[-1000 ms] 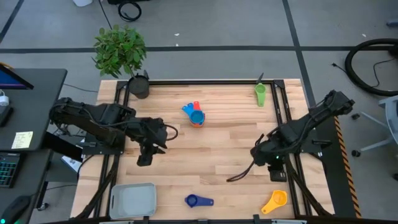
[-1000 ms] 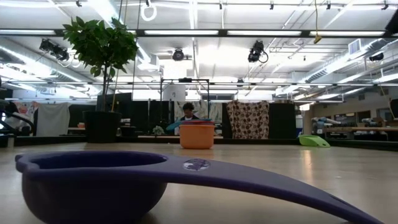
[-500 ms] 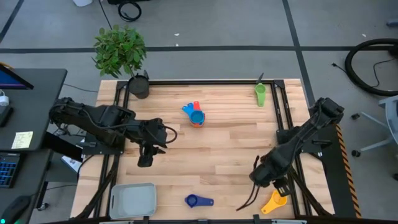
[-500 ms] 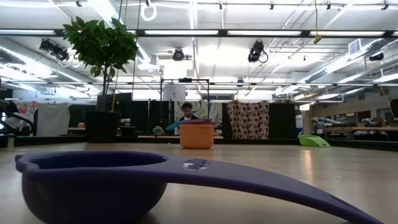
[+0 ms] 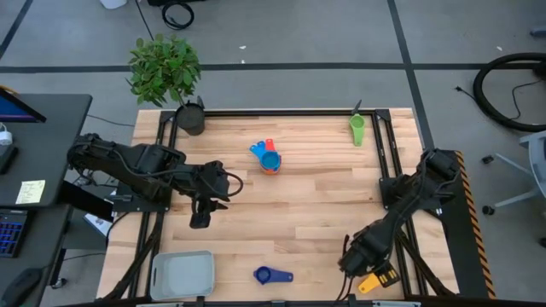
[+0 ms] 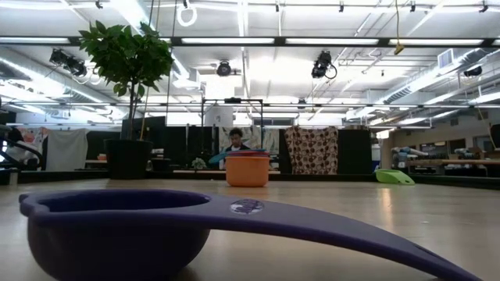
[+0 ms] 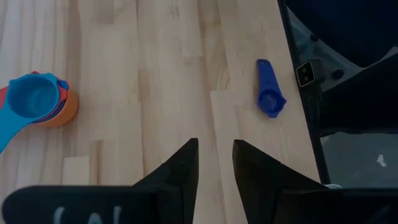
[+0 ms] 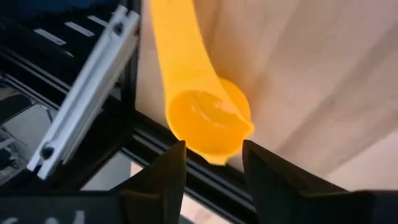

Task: Nest measuring cups in basket
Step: Stack the yellow measuring cup on top of the light blue measuring cup

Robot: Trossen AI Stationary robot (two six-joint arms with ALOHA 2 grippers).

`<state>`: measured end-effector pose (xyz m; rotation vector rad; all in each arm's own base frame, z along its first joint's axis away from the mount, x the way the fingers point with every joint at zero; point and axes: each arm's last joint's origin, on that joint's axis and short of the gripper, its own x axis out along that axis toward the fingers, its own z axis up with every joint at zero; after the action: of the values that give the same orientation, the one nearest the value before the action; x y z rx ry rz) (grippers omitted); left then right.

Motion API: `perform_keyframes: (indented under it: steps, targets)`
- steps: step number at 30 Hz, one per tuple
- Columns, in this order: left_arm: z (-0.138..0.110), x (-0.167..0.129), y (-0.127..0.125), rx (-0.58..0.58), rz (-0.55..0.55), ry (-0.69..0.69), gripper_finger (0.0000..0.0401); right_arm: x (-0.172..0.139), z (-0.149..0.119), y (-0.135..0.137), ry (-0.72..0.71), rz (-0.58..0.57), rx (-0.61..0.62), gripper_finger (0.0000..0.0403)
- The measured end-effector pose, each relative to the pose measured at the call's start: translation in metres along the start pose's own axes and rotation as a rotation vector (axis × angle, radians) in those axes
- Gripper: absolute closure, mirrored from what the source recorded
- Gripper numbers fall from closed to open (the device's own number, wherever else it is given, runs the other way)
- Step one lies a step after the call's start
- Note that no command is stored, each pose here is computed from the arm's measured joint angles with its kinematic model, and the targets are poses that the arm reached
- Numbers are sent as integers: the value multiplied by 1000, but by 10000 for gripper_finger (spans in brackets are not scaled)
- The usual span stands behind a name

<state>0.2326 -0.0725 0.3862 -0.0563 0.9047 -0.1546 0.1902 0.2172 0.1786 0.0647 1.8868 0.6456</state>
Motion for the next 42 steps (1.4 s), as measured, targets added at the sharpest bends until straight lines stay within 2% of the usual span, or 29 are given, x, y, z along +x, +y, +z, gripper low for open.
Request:
perform_keyframes:
  steps: [8,17,30,34,39,42]
  targets:
    - [0,0,0,1,0,-2,298,5,-3,6,-19,-67,-11,245]
    - [1,0,0,1,-1,-6,298,25,-7,-8,-16,-66,117,245]
    - [1,0,0,-8,-1,-7,298,51,-13,-25,-37,-29,150,250]
    - [1,0,0,-22,-2,-7,298,56,-13,-27,-65,-39,181,283]
    - [1,0,0,-29,-2,-6,298,57,-12,-28,-89,-50,205,374]
    - [1,0,0,-29,-2,-6,298,57,-11,-28,-110,-62,247,386]
